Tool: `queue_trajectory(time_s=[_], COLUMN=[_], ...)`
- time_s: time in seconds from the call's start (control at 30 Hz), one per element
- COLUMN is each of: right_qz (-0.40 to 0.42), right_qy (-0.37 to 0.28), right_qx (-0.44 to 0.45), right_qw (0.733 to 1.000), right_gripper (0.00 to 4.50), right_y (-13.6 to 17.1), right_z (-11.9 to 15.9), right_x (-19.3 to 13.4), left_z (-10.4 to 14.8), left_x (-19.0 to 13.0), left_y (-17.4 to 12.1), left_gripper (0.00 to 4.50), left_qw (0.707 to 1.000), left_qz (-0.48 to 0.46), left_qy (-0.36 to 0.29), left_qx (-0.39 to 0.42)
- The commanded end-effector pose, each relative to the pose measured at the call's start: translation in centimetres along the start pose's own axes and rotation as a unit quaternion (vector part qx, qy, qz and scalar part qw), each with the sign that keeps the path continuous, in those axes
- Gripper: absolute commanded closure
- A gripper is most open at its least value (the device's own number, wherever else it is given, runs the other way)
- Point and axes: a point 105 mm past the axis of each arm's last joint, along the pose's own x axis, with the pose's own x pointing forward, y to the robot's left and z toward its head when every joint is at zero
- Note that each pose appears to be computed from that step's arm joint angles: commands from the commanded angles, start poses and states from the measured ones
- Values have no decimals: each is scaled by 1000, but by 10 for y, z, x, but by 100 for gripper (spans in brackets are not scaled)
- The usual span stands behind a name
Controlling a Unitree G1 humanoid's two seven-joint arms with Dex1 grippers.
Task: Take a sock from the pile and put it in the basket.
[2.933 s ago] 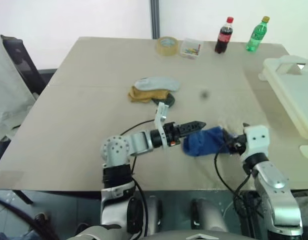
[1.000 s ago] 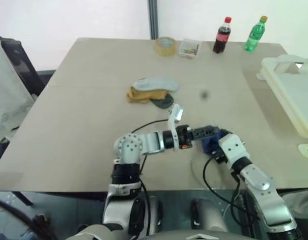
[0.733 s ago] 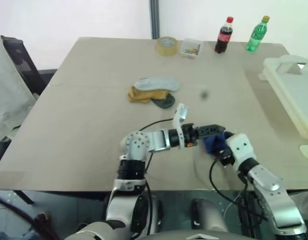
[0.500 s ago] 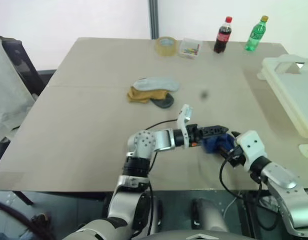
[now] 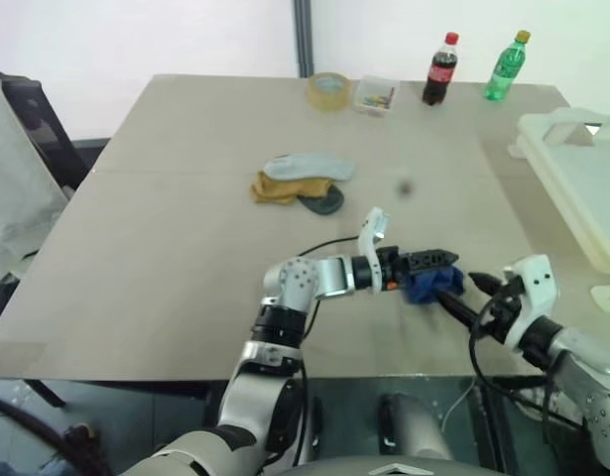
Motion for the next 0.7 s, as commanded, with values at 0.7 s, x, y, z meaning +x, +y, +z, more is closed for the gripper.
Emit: queue_trajectory(time_s=[0.7], right_qz=[-16], right_qy=[46], right_qx=[160], right_qw=[986], right_gripper=[56], right_y=[12], right_z=[-38], right_x=[27], left_z=[3], left_x=[1], left_y=[-6], left_gripper=[0], left_qw=[1000], left_qz=[-8], left_qy=[-11], left_qx=[16])
